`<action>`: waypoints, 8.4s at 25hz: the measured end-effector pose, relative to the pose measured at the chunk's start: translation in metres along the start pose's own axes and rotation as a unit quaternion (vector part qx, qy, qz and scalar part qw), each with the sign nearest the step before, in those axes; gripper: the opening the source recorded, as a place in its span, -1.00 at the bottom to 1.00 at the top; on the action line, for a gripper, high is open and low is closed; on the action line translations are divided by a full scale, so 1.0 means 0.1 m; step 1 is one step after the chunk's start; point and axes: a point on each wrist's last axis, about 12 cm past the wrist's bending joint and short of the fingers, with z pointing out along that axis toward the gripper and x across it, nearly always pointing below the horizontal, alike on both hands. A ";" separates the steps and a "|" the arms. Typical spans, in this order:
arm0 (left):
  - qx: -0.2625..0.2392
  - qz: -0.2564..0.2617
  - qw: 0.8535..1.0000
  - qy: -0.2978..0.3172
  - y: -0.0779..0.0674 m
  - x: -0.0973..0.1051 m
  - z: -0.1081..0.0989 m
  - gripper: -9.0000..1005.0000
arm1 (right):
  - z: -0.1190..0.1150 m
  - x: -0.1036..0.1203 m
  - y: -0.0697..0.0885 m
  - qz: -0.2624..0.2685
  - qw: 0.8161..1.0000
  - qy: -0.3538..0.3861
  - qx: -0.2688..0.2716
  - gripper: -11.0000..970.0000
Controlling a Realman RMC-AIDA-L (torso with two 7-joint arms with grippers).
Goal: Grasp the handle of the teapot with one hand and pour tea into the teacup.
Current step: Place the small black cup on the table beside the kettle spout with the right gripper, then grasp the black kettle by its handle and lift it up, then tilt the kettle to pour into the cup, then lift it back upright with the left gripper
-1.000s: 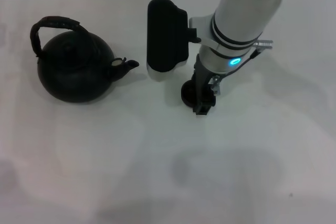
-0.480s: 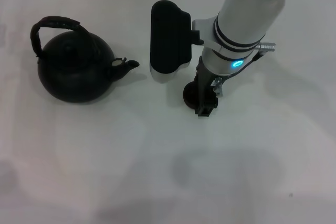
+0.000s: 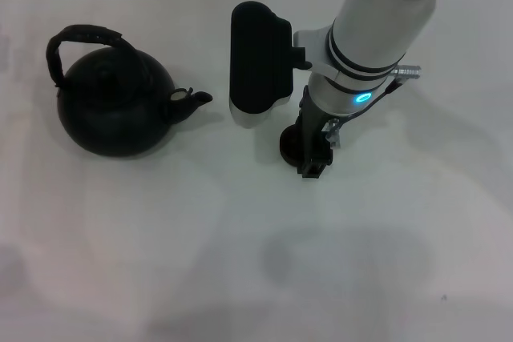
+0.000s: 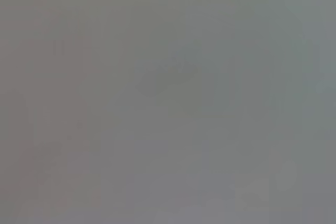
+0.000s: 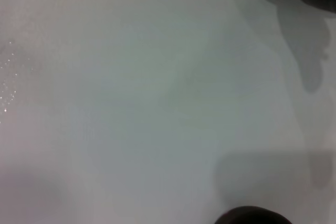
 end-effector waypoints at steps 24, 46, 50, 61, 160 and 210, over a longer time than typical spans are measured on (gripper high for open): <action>0.001 0.002 1.000 -0.004 0.01 -0.02 0.02 0.45 | -0.01 0.04 -0.04 0.021 0.999 -0.028 -0.005 0.77; 0.002 0.004 1.000 -0.003 0.02 -0.03 0.02 0.45 | -0.07 0.36 -0.23 0.159 0.963 -0.203 -0.083 0.77; 0.003 0.006 1.000 -0.002 0.03 -0.03 0.02 0.45 | -0.08 0.59 -0.37 0.235 0.930 -0.267 -0.090 0.77; 0.000 0.008 1.000 0.003 0.06 -0.01 -0.02 0.45 | 0.00 1.44 -0.51 0.508 0.696 -0.498 -0.095 0.77; 0.252 0.090 0.960 0.080 -0.29 0.27 -0.57 -0.79 | 0.32 2.60 -0.27 0.490 0.598 -0.489 0.405 0.77; 0.454 0.343 0.820 -0.062 -1.48 0.22 -0.02 -0.80 | 0.42 2.47 -0.25 0.505 0.602 -0.489 0.378 0.77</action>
